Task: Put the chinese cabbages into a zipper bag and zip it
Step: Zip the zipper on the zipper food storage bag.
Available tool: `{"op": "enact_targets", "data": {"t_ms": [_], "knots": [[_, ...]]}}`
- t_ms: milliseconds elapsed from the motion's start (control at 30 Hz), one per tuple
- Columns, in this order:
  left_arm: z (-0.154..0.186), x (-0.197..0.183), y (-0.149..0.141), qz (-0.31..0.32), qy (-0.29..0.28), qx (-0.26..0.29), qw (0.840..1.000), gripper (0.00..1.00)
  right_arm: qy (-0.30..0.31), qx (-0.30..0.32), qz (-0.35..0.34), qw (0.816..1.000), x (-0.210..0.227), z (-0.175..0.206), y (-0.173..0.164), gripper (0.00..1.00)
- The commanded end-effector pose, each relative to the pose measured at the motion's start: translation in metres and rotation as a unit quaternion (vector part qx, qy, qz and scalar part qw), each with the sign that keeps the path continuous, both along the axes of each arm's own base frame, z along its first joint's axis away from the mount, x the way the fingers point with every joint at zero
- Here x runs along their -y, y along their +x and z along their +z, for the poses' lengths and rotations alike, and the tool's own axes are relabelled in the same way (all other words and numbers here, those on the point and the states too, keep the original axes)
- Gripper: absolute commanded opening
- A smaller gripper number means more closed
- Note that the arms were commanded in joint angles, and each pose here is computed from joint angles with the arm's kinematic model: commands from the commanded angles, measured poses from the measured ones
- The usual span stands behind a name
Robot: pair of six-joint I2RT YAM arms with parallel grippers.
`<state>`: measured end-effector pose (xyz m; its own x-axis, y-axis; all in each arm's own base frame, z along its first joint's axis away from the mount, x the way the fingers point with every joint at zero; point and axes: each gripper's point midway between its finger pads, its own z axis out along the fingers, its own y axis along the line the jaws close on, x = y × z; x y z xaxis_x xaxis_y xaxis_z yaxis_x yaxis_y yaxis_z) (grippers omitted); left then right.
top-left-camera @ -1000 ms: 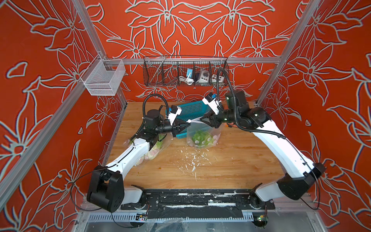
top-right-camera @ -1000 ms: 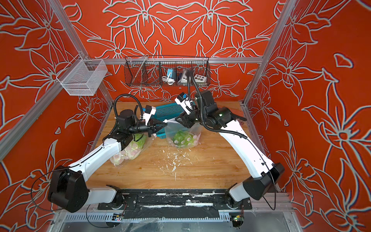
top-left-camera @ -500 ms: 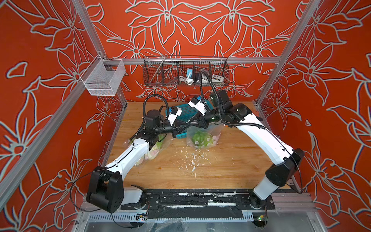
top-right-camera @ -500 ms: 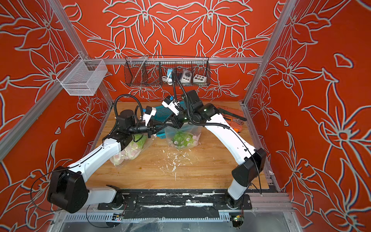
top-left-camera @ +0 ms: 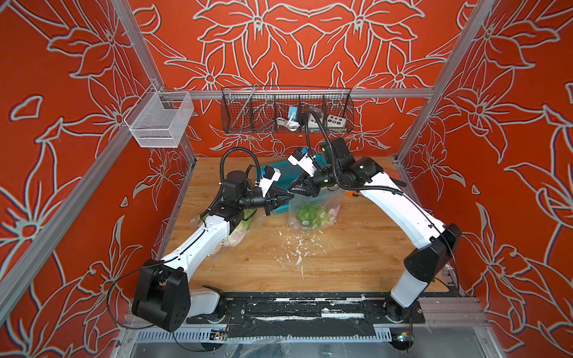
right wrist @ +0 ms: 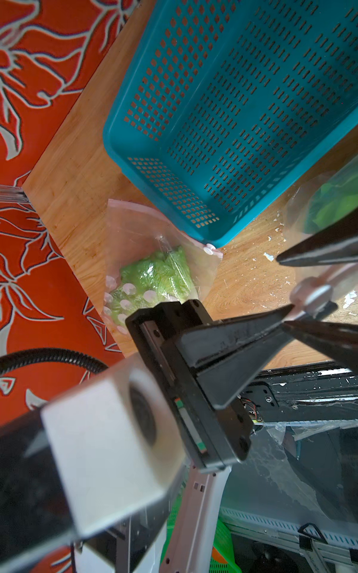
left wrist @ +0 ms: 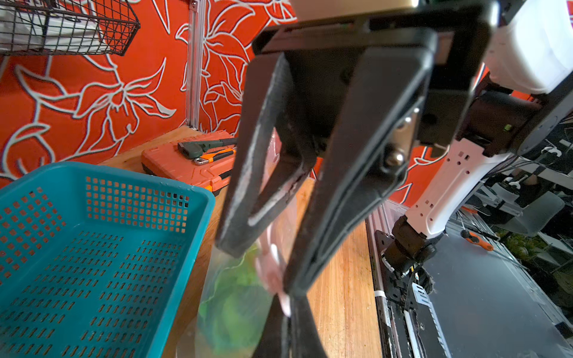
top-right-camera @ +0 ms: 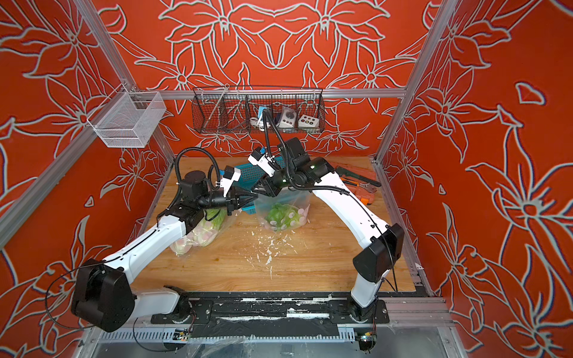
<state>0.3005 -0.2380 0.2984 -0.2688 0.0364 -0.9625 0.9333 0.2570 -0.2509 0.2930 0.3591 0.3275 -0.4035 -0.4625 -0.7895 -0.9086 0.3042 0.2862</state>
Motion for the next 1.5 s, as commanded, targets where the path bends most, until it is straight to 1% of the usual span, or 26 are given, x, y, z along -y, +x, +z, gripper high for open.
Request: {"op": "enact_targets", "data": {"t_ms": [0,67,200,300,367,467,600,700,833,1000,1067,1133,1333,1467], "knots": [[0.010,0.001,-0.018,-0.026,-0.002,0.042,0.999,0.00,-0.019,0.023,0.004,1.000,0.005,0.003,0.001,0.35],[0.010,0.000,-0.021,-0.028,0.001,0.047,0.999,0.00,-0.023,0.027,0.007,0.999,0.006,0.003,-0.001,0.39],[0.010,-0.002,-0.023,-0.026,0.006,0.059,0.998,0.00,-0.018,0.008,0.043,0.999,0.006,-0.002,-0.017,0.39],[0.011,-0.001,-0.024,-0.029,0.004,0.060,0.998,0.00,-0.009,-0.014,0.056,0.998,0.002,-0.008,-0.022,0.38],[0.010,-0.001,-0.022,-0.027,0.005,0.058,0.998,0.00,-0.010,-0.024,0.062,0.998,0.001,-0.012,-0.023,0.36],[0.010,-0.001,-0.022,-0.028,0.006,0.059,0.998,0.00,-0.011,-0.020,0.064,0.998,0.002,-0.009,-0.024,0.32],[0.008,-0.002,-0.019,-0.023,0.008,0.059,0.998,0.00,-0.003,-0.026,0.077,0.997,0.002,-0.006,-0.029,0.23],[0.009,-0.002,-0.018,-0.020,0.005,0.057,0.998,0.00,-0.010,-0.023,0.074,0.997,0.005,-0.010,-0.030,0.19],[0.007,-0.003,-0.015,-0.012,0.002,0.055,0.998,0.00,-0.004,-0.025,0.074,0.997,0.004,-0.008,-0.031,0.15],[0.008,-0.004,-0.008,0.007,0.003,0.053,0.999,0.00,-0.014,-0.023,0.066,0.997,0.005,-0.012,-0.027,0.10],[0.009,-0.005,-0.006,0.012,0.001,0.053,0.999,0.00,-0.017,-0.027,0.066,0.997,0.005,-0.015,-0.027,0.11],[0.010,-0.005,-0.005,0.015,-0.001,0.055,0.998,0.00,-0.018,-0.030,0.067,0.997,0.004,-0.017,-0.027,0.14],[0.010,-0.005,-0.003,0.014,-0.002,0.052,0.999,0.00,-0.020,-0.031,0.069,0.997,0.001,-0.020,-0.024,0.19],[0.010,-0.005,-0.004,0.014,-0.002,0.053,0.998,0.00,-0.025,-0.029,0.063,0.997,0.001,-0.025,-0.021,0.18]]}}
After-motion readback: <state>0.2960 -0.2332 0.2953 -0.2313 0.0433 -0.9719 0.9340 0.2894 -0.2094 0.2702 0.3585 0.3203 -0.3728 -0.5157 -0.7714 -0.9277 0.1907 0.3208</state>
